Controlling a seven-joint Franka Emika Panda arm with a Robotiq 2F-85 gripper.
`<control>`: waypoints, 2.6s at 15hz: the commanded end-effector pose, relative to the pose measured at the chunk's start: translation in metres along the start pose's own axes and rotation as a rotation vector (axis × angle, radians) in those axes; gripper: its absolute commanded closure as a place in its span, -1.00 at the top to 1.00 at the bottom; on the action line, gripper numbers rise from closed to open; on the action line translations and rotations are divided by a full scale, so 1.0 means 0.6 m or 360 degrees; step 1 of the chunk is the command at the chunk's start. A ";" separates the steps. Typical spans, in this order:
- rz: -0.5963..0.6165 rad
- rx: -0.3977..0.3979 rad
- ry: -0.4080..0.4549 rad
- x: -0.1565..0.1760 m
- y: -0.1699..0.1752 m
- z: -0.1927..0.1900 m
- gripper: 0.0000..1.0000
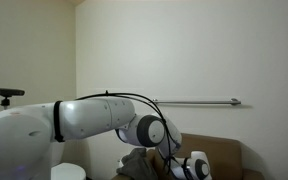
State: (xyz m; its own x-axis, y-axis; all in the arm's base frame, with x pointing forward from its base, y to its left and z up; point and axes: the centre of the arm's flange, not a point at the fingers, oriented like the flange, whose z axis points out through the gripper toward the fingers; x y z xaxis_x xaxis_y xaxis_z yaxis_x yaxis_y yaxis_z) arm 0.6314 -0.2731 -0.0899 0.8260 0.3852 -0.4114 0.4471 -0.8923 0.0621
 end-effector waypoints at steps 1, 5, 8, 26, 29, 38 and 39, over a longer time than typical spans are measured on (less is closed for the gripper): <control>0.0074 -0.0006 -0.0020 0.026 0.003 0.017 1.00; 0.0190 -0.0033 -0.0031 0.052 0.005 0.038 1.00; 0.0250 -0.0052 -0.0045 0.071 0.002 0.051 1.00; 0.0510 -0.0350 -0.0374 0.102 -0.041 0.081 1.00; 0.0625 -0.0452 -0.0339 0.103 -0.039 0.078 1.00; 0.0828 -0.0687 -0.0293 0.110 -0.054 0.082 1.00; 0.0848 -0.0706 -0.0288 0.111 -0.057 0.084 1.00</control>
State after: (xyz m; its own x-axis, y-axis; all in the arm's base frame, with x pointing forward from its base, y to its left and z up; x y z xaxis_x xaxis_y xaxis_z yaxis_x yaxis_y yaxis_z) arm 0.6170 -0.2196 -0.1138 0.9074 -0.1246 -0.4013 0.1561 -0.7867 0.5972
